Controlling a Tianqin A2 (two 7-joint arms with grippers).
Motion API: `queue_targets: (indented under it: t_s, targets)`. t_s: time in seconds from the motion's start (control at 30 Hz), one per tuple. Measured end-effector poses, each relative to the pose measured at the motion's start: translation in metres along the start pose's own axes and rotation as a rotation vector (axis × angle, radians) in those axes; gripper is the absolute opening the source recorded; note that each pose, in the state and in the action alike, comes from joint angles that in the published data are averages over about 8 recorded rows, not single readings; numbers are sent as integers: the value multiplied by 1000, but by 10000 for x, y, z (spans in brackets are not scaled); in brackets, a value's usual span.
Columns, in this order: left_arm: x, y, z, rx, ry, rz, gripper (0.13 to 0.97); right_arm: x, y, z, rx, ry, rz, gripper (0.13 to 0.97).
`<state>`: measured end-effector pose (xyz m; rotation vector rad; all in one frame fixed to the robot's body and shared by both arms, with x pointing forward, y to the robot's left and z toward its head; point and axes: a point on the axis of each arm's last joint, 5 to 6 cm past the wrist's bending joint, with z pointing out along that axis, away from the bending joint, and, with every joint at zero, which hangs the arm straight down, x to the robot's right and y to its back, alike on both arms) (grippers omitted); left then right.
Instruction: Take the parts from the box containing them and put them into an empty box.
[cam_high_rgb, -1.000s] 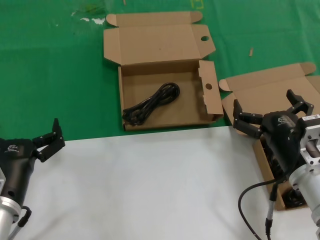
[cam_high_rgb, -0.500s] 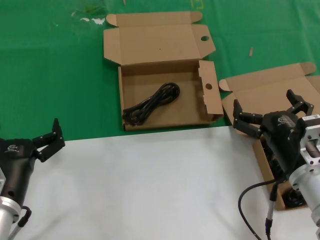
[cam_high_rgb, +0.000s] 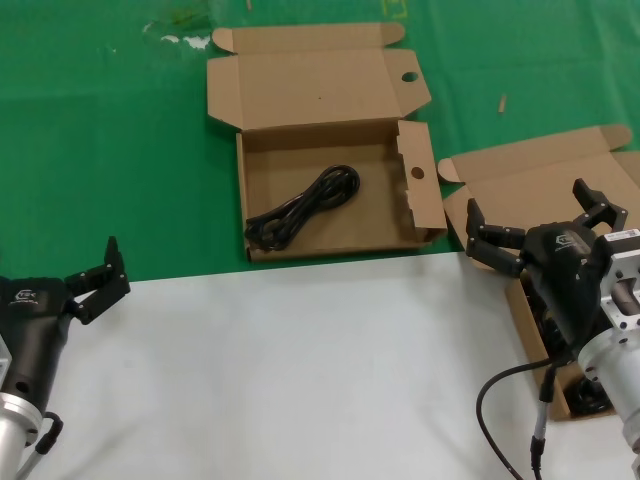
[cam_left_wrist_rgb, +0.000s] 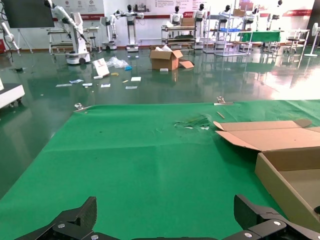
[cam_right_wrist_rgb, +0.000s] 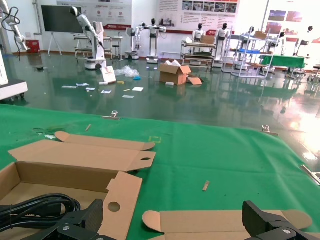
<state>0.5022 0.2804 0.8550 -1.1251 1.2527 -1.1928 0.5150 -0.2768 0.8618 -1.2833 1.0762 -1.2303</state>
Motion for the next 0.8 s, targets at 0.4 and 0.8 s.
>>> queue_targets:
  t_s: [0.4, 0.8]
  targets:
    - [0, 0, 0, 0, 0, 0, 966, 0, 0, 0, 0, 0, 0, 966]
    - [0, 0, 0, 0, 0, 0, 966, 0, 0, 0, 0, 0, 0, 966]
